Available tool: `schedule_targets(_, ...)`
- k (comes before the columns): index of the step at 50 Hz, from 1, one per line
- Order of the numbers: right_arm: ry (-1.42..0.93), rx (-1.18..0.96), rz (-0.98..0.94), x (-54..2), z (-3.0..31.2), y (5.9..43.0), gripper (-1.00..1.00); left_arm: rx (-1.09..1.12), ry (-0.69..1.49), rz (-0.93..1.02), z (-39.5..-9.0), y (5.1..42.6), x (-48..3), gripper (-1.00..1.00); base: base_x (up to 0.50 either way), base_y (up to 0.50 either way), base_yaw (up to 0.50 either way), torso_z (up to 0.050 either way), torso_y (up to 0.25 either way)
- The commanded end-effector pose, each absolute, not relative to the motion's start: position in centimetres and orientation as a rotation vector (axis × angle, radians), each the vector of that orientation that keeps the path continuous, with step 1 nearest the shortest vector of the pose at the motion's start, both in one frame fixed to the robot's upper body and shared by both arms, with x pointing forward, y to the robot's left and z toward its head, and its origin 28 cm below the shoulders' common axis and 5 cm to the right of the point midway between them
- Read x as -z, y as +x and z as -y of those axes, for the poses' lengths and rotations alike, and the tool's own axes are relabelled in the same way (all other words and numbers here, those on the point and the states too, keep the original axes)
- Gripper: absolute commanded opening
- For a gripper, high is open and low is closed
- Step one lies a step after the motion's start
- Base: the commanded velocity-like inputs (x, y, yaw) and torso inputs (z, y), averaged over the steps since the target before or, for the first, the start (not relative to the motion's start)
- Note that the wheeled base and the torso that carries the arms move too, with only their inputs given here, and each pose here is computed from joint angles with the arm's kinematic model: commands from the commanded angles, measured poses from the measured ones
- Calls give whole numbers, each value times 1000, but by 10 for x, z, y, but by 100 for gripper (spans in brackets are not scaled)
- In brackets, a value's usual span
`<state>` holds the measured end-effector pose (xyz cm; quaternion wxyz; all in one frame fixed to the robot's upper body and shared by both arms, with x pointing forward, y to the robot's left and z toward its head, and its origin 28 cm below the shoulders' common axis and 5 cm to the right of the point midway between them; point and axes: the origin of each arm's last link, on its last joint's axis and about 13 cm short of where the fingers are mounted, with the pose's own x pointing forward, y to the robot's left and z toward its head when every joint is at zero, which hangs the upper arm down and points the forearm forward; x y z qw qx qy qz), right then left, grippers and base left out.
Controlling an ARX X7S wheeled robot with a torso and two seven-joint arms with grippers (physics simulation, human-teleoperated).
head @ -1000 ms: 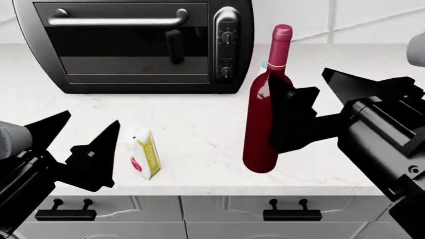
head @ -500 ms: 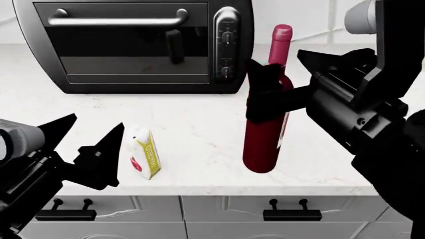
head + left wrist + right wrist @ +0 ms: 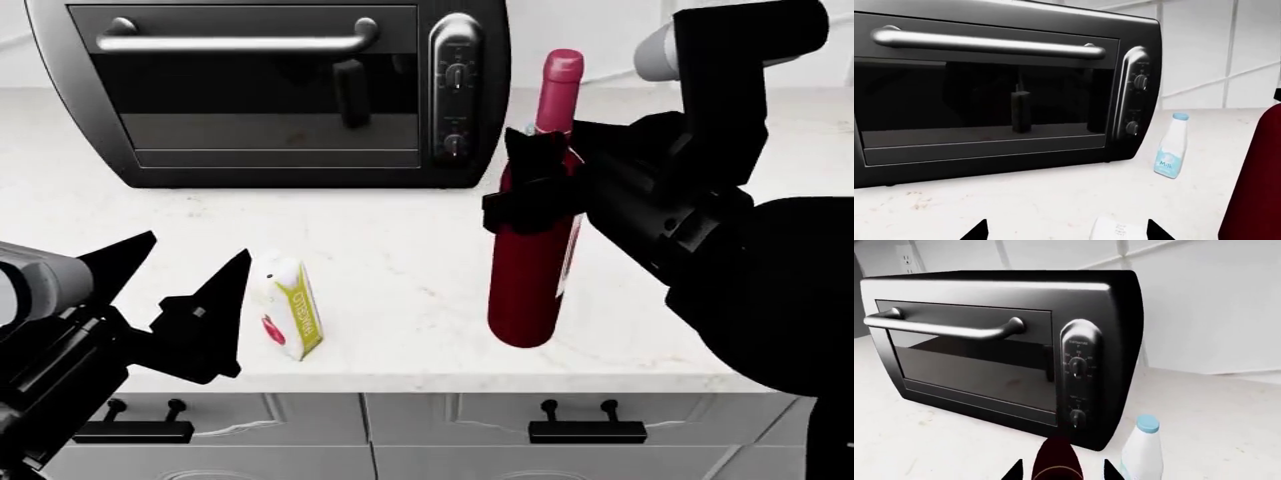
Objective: Move the drinks to the dining counter.
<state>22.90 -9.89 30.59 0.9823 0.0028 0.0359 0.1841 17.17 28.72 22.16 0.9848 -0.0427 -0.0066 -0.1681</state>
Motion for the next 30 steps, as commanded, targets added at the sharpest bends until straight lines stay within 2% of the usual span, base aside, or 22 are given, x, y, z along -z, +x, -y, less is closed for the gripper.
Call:
schedule_targets(1, -5, -378, -91, -303, 99, 229, -100, 338, -88, 16, -287, 171, -221, 100, 0, 0, 0, 0, 0)
schedule_targets(9, 3, -380, -73, -304, 101, 222, -100, 335, -89, 13, -288, 170, -219, 100, 0, 0, 0, 0, 0)
schedule_targets(19, -2, -317, 198, -356, 104, 180, -100, 338, -91, 1, -287, 173, -215, 100, 0, 0, 0, 0, 0)
schedule_targets(30, -9, -234, 222, -356, 111, 173, -100, 387, -132, -45, -287, 166, -207, 100, 0, 0, 0, 0, 0)
